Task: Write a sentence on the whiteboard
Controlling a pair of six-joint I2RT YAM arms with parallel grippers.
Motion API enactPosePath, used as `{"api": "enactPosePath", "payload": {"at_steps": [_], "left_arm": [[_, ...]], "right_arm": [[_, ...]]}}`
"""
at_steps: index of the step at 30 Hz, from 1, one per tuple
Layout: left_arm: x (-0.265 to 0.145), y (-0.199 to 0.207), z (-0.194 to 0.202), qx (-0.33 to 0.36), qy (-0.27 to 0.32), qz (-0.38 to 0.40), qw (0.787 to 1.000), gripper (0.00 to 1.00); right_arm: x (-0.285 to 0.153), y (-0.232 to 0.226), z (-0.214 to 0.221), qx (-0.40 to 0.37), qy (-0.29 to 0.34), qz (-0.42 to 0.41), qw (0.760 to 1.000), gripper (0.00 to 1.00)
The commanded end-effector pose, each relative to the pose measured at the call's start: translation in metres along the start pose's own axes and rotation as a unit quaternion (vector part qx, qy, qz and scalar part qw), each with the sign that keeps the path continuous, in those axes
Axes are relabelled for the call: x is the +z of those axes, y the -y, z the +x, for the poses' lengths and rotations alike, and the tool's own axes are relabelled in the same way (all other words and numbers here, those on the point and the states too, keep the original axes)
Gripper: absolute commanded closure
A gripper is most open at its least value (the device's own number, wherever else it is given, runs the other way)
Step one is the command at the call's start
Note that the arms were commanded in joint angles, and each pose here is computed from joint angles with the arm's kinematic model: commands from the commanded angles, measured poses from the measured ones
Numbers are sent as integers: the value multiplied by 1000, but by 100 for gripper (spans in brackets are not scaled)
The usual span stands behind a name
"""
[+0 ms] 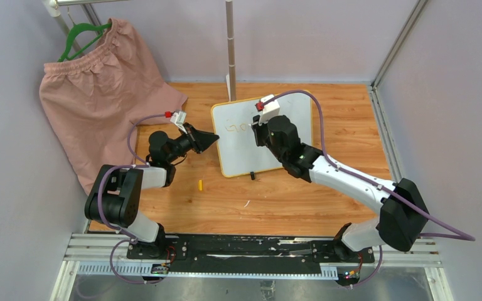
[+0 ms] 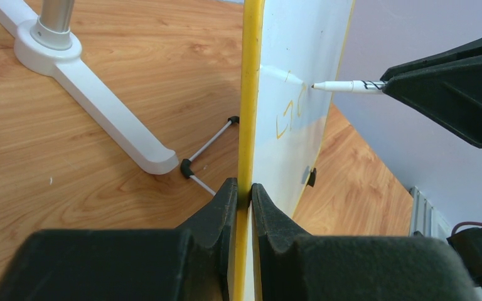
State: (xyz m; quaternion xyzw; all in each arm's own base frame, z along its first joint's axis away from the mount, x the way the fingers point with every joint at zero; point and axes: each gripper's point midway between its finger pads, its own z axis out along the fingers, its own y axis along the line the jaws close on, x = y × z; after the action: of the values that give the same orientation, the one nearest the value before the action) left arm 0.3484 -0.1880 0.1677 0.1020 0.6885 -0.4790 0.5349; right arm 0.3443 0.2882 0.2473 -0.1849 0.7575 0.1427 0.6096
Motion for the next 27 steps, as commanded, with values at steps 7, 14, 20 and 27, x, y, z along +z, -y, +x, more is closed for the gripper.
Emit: {"api": "enactPosePath", "payload": {"at_steps": [7, 14, 20, 27], "left_arm": [[1, 8, -2, 16, 1, 12, 1000, 100], [1, 9, -3, 17, 2, 13, 1000, 100], [1, 9, -4, 19, 3, 12, 1000, 100], [1, 9, -3, 19, 2, 13, 1000, 100]], "right_arm": [[7, 4, -14, 7, 17, 14, 1000, 100], [7, 4, -9, 7, 9, 13, 1000, 100], [3, 7, 2, 4, -2, 16, 1000, 100], [-2, 10, 11, 3, -11, 20, 1000, 100]]}}
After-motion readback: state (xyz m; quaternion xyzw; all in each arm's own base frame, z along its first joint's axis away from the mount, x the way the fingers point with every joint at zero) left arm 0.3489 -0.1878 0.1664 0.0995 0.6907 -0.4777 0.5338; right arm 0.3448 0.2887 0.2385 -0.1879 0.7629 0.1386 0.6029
